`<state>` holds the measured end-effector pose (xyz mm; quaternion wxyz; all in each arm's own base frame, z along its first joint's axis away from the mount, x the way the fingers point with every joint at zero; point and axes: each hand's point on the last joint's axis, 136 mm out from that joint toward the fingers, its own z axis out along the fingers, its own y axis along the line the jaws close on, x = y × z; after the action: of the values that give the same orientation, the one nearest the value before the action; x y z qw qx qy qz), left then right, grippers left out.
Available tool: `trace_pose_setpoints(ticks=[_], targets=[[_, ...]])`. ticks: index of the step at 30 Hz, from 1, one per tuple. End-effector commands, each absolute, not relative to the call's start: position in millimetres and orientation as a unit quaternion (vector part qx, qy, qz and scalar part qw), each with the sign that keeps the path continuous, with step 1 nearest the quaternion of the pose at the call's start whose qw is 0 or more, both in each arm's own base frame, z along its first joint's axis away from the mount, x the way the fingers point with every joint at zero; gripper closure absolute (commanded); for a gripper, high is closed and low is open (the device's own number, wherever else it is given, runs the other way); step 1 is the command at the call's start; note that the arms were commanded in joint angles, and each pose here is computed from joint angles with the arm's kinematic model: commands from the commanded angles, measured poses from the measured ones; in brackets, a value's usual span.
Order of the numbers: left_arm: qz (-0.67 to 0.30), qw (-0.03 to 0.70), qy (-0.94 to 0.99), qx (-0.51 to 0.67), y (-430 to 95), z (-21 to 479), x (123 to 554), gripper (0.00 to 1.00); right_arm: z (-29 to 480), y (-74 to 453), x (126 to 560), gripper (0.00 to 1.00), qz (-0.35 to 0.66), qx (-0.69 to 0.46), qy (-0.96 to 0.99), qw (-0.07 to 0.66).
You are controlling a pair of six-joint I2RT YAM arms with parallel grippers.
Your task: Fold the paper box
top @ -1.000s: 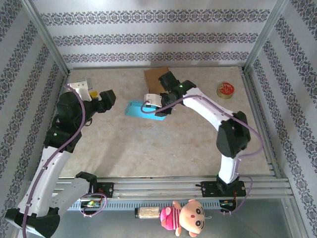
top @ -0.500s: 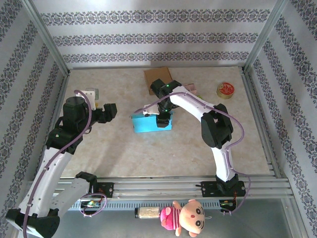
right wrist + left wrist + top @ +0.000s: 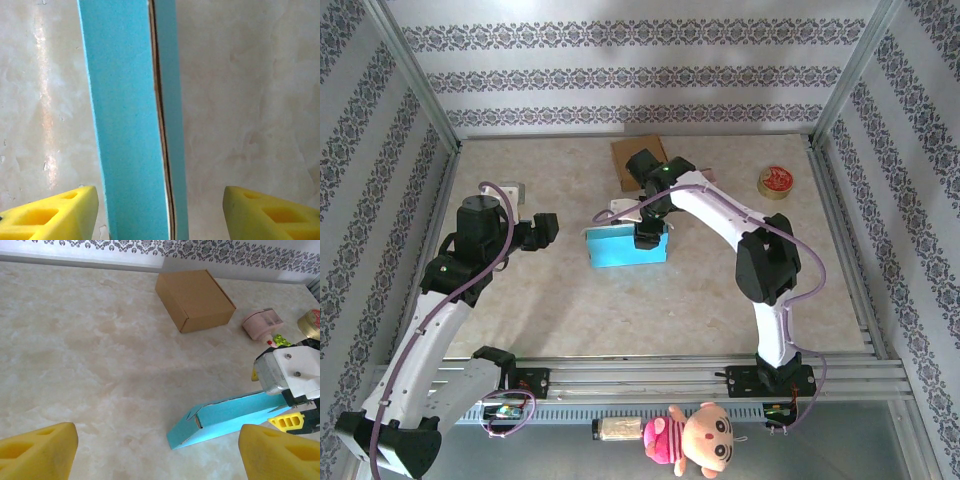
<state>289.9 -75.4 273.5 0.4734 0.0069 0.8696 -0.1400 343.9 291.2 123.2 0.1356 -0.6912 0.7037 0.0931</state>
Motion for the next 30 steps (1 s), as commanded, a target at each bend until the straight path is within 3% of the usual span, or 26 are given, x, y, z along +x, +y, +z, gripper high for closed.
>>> trace_pose_setpoints(ticks=[1,8,14,20,30], targets=[[-0.143,0.48,0.865,0.022,-79.6,273.9,291.4,0.16,142.8,293.1,341.5,0.33,0.113,-0.675,0.711,0.158],[-0.156,0.455,0.875,0.052,-89.8,260.9,289.8,0.21,194.9,310.6,335.5,0.33,0.219,-0.601,0.734,0.23],[-0.22,0.418,0.874,0.117,-121.1,253.3,285.9,0.27,248.0,295.4,346.5,0.33,0.346,-0.405,0.785,0.318],[-0.248,0.367,0.887,0.132,-136.8,235.9,291.7,0.32,218.6,225.3,356.7,0.45,0.362,-0.193,0.876,0.253],[-0.239,0.353,0.894,0.137,-139.3,217.9,301.2,0.32,181.8,207.6,336.7,0.6,0.351,-0.214,0.886,0.214]])
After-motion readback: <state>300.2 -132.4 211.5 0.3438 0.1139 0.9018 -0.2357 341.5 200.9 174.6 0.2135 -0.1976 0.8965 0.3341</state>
